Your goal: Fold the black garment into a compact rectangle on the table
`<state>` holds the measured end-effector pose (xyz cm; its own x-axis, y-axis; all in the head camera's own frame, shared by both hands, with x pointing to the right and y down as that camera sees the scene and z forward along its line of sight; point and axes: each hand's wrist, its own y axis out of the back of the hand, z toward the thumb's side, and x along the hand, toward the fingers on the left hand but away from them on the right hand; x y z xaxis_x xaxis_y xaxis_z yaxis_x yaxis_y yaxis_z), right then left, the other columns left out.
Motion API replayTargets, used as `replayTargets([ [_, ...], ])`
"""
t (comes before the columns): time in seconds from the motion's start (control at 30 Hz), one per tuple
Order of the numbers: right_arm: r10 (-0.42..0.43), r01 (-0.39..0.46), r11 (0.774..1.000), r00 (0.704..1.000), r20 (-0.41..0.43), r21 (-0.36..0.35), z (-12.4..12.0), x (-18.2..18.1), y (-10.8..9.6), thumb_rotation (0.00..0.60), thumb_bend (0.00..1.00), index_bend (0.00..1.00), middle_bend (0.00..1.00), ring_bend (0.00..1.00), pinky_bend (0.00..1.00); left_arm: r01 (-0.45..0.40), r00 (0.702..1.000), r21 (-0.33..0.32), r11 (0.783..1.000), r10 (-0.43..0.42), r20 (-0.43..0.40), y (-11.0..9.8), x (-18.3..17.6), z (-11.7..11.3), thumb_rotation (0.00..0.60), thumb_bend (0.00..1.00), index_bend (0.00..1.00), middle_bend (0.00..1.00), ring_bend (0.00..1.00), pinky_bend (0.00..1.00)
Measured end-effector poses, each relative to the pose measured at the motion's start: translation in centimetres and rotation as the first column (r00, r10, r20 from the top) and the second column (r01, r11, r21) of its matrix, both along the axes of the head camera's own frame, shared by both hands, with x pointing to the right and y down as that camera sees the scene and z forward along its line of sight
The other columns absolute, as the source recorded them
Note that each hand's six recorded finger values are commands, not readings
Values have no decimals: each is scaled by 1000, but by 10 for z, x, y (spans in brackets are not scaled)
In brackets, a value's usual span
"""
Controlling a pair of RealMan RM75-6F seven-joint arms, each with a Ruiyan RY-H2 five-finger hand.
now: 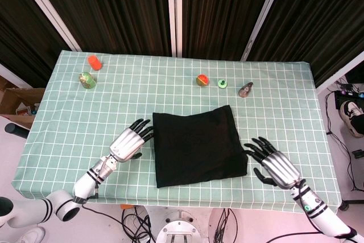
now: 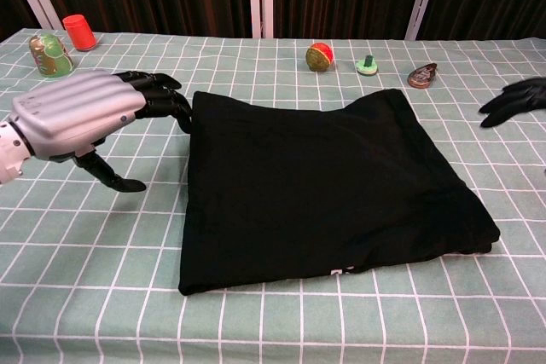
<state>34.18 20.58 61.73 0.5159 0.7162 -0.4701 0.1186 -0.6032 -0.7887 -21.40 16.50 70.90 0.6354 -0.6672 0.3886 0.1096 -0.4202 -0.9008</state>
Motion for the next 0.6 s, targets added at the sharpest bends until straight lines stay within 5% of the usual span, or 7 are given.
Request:
replayTargets([
  [0.23, 110, -109, 987, 994, 2, 115, -39, 23, -17, 600, 506, 228, 142, 0, 26, -85, 995, 37, 996, 87, -41, 10, 10, 20, 600, 72, 224, 163, 71, 146],
  [0.6, 144, -143, 985, 990, -4, 94, -34, 27, -13, 600, 506, 228, 141, 0, 26, -138, 975, 104, 985, 154, -161, 20, 41, 33, 600, 32, 177, 126, 63, 149],
])
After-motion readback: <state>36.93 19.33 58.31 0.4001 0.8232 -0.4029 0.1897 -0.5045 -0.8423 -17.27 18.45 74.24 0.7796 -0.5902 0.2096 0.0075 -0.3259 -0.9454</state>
